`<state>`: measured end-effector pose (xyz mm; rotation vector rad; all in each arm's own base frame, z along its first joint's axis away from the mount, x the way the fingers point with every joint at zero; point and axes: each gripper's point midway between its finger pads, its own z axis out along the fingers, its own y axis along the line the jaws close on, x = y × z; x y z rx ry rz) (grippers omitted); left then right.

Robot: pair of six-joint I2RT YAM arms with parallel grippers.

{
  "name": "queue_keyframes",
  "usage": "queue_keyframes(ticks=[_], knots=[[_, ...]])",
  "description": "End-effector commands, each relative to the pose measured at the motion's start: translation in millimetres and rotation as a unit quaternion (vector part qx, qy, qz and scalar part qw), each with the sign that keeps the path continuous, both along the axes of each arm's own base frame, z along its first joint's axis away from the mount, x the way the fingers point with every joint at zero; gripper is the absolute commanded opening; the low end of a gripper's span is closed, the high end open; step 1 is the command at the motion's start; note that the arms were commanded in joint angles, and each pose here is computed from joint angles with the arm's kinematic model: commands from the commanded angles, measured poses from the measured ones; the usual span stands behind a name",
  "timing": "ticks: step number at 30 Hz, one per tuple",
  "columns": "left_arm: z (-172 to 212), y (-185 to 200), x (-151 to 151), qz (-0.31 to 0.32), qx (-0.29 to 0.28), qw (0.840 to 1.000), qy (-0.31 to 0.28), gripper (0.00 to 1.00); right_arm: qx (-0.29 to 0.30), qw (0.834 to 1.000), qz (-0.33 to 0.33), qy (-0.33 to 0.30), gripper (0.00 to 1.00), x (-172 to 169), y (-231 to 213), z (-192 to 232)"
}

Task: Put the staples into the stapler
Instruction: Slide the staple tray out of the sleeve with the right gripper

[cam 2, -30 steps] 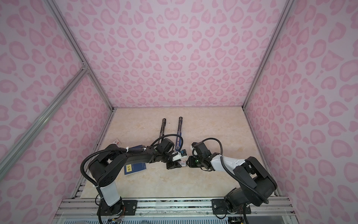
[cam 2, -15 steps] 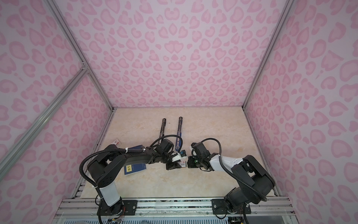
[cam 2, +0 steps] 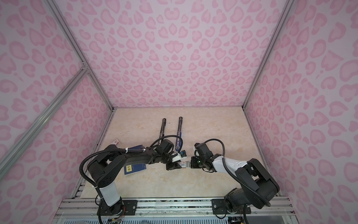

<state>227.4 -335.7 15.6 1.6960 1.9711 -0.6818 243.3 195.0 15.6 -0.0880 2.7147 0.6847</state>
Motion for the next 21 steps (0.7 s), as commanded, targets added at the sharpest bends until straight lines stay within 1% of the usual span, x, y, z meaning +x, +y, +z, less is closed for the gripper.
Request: queue_keyframes(ticks=[1, 10, 21], knots=[[-22.1, 24.5, -10.9, 0.011, 0.064, 0.998, 0.025, 0.44, -0.031, 0.999, -0.015, 0.007, 0.0, -3.3, -19.3, -7.4], [-23.4, 28.4, -8.2, 0.027, 0.071, 0.997, 0.025, 0.43, -0.039, 0.999, -0.034, 0.009, 0.0, -2.3, -41.9, -4.3], [-11.0, 32.3, -4.5, 0.101, 0.08, 0.99, 0.062, 0.43, -0.036, 0.998, -0.054, 0.007, 0.0, 1.9, -48.1, -0.6]])
